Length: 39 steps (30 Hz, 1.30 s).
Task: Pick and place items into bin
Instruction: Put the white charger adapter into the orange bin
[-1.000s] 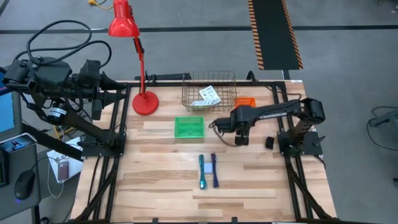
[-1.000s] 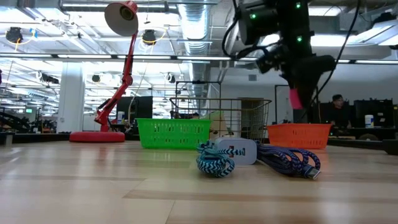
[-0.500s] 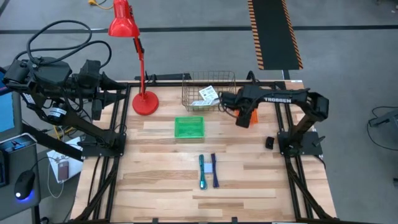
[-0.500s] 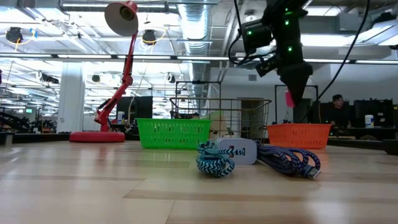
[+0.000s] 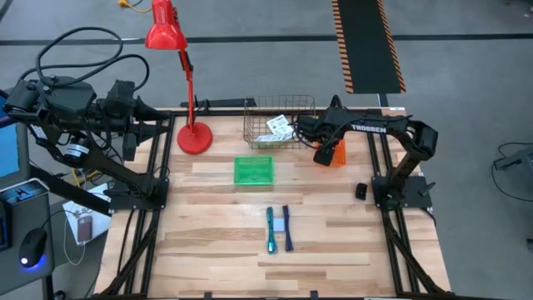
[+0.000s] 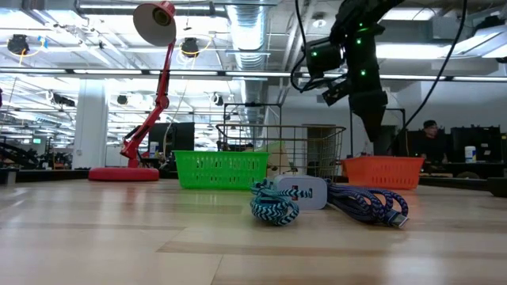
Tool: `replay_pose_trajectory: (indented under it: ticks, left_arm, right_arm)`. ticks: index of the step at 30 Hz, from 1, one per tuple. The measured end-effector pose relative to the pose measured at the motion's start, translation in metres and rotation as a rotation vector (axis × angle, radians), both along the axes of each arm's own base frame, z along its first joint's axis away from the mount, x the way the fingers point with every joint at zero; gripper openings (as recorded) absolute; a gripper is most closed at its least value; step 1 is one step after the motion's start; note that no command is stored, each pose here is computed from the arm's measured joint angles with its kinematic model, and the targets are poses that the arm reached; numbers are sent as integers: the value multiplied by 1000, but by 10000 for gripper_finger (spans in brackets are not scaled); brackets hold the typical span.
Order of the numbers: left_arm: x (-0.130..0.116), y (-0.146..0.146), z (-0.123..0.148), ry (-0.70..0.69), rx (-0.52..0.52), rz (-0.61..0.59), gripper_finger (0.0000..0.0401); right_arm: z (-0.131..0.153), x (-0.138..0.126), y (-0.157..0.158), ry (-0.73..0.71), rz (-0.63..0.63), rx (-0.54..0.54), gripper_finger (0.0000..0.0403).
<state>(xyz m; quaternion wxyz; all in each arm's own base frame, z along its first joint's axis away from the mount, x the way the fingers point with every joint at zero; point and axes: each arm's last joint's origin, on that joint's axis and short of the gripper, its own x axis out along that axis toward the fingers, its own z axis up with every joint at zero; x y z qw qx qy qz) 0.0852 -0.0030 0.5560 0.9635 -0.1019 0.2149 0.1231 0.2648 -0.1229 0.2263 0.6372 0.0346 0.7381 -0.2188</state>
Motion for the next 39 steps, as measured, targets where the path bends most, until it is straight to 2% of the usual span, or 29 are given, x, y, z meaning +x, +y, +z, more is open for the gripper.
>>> replay_pose_trajectory:
  ticks: [8, 18, 22, 30, 32, 39]
  left_arm:
    - [0, 0, 0, 0, -2, 0, 151]
    - [0, 0, 0, 1, -1, -2, 151]
    - [0, 0, 0, 10, 45, -25, 151]
    - [0, 0, 0, 15, 64, -34, 151]
    - [0, 0, 0, 15, 65, -35, 151]
    - [0, 0, 0, 15, 67, -36, 151]
  right_arm:
    - [0, 5, 5, -24, 9, -14, 201]
    - [0, 16, 35, -59, -7, -34, 202]
    - [0, 24, 57, -91, 15, -41, 202]
    - [0, 45, 123, -237, 230, -40, 202]
    - [1, 49, 137, -290, 250, -38, 202]
    - [4, 63, 169, -484, 289, 115, 202]
